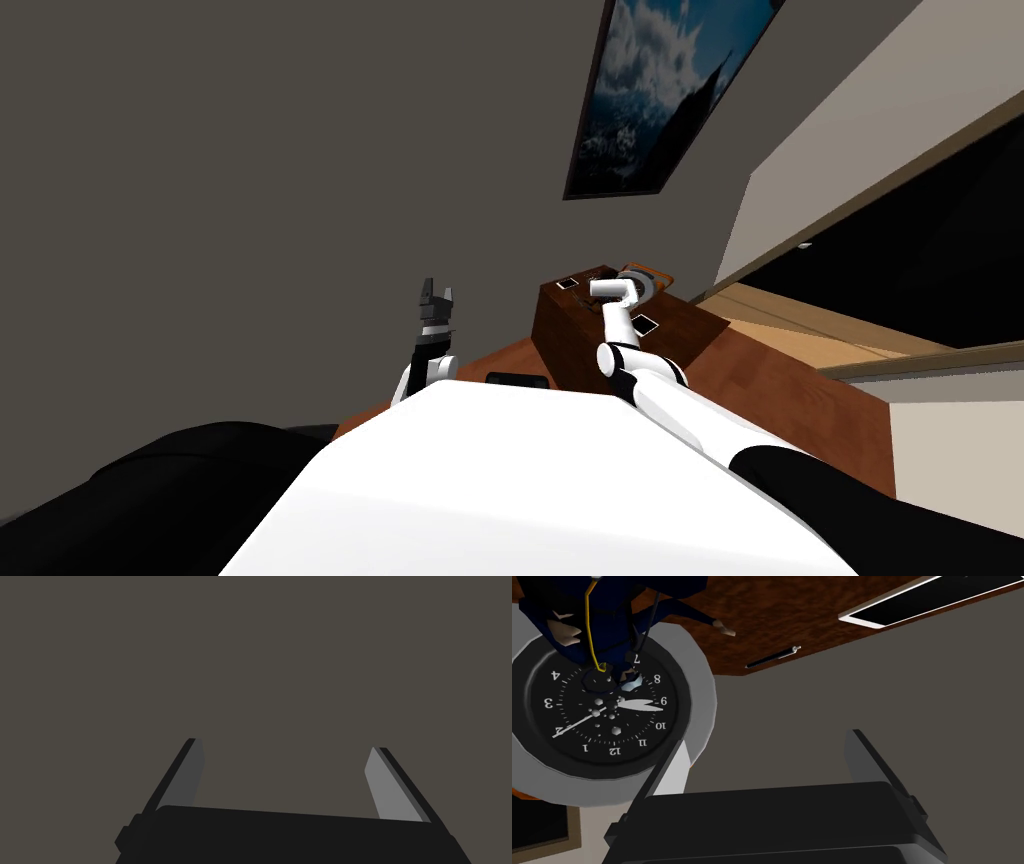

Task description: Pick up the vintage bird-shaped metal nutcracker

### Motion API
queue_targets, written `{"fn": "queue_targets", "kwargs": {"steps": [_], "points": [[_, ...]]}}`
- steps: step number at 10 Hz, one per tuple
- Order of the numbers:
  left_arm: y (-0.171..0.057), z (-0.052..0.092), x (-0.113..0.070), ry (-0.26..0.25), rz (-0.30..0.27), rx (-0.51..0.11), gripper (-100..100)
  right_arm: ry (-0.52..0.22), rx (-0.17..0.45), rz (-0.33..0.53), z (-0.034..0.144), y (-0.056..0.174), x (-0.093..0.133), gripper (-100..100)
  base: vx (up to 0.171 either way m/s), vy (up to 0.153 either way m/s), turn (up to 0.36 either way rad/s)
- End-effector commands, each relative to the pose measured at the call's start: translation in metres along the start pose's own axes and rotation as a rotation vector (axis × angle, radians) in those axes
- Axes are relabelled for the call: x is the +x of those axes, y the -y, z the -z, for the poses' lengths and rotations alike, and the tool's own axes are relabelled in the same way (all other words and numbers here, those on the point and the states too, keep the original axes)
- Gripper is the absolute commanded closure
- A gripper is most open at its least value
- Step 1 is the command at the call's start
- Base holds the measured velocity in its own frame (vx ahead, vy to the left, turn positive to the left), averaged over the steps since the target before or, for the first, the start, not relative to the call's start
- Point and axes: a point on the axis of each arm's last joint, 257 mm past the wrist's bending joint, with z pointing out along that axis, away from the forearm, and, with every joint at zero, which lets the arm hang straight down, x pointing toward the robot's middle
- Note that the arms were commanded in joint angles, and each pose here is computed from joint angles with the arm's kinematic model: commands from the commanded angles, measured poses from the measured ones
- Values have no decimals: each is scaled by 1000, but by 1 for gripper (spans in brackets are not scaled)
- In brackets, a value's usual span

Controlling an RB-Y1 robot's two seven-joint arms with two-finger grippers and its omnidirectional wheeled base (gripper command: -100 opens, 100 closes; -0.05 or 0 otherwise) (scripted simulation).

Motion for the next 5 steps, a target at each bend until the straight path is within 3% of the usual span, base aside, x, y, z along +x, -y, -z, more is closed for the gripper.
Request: {"fn": "queue_targets", "kwargs": {"steps": [1, 5], "points": [[0, 0, 0, 0, 0, 0, 0, -56, 15, 40, -2, 1, 10, -100, -13, -63, 104], [0, 0, 0, 0, 0, 0, 0, -186, 35, 133, -2, -3, 26, -100, -17, -65, 168]]}}
